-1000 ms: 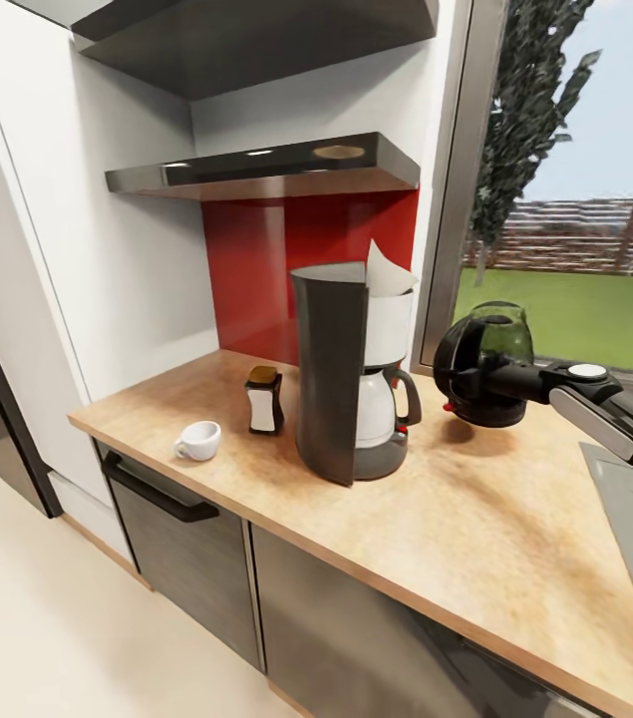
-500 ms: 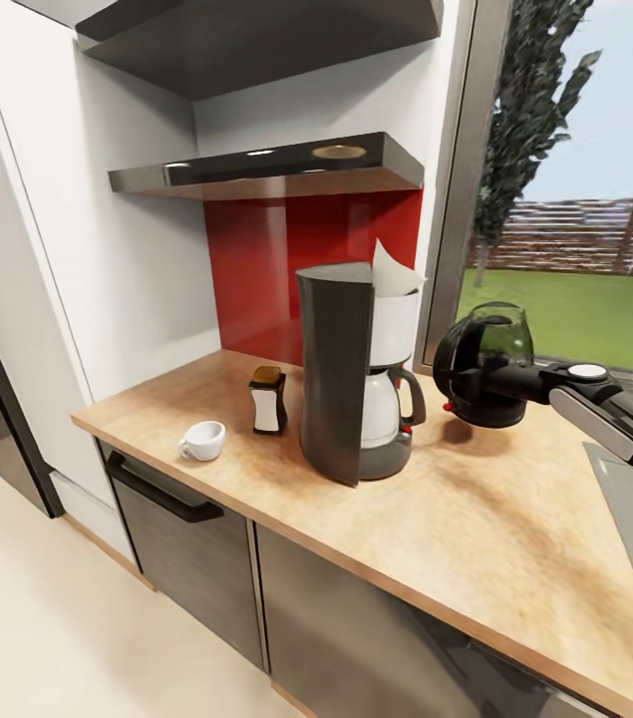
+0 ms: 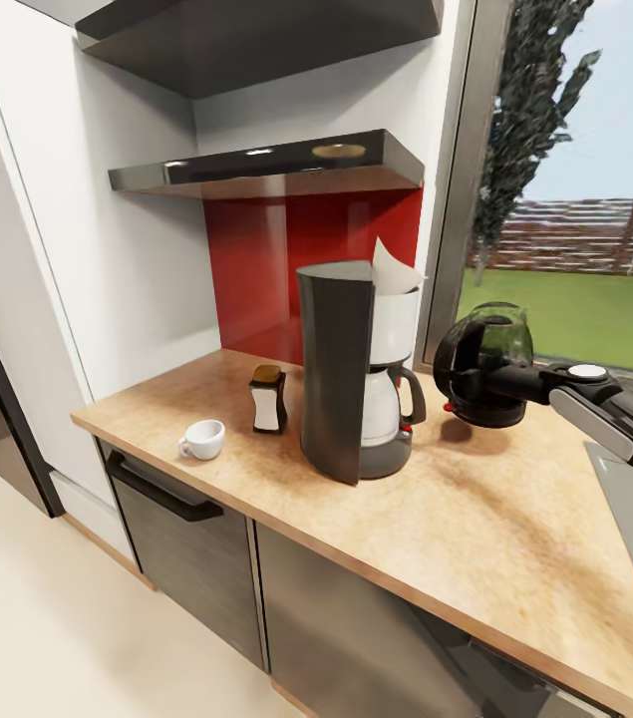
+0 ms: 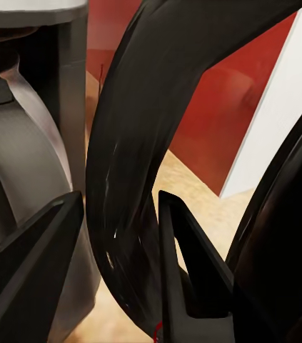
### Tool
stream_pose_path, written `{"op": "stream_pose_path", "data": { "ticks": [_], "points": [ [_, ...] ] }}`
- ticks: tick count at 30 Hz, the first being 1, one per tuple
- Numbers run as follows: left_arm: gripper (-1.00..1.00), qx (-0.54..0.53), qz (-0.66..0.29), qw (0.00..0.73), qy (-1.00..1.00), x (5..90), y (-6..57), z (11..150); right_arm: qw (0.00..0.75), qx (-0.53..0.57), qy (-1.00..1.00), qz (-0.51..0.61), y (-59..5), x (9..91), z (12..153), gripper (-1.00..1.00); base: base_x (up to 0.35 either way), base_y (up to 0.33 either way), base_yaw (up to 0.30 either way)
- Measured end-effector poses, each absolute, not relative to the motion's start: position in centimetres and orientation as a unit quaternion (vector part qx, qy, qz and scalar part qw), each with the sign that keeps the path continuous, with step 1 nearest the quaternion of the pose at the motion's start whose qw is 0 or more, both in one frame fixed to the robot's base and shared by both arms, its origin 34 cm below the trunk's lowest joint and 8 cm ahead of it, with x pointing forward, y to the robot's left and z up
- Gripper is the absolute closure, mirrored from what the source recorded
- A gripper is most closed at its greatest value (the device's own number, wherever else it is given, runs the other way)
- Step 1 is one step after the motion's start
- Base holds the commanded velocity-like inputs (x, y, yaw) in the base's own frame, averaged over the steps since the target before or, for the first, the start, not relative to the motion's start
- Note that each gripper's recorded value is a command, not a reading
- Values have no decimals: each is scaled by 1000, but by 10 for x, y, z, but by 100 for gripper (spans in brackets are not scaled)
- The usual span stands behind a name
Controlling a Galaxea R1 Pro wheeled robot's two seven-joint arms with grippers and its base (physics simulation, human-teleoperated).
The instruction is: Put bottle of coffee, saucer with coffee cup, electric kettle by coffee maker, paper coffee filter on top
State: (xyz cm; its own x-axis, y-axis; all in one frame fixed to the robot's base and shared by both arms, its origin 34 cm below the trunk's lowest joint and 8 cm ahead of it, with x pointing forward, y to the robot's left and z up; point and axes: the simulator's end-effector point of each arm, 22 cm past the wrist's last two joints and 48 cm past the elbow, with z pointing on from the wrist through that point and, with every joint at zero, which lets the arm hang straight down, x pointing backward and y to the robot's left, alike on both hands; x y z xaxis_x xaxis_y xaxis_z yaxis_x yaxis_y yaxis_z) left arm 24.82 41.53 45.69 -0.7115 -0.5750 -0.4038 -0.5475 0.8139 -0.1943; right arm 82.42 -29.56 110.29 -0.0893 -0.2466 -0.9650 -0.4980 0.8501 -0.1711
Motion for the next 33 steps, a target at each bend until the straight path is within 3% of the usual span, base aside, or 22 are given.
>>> {"op": "stream_pose_path", "data": {
  "ticks": [33],
  "points": [
    [-100,-303,-30,228,925,247,415,441,627,-240,735,95,-309,828,1083,100,0,0,0]
  ]
}}
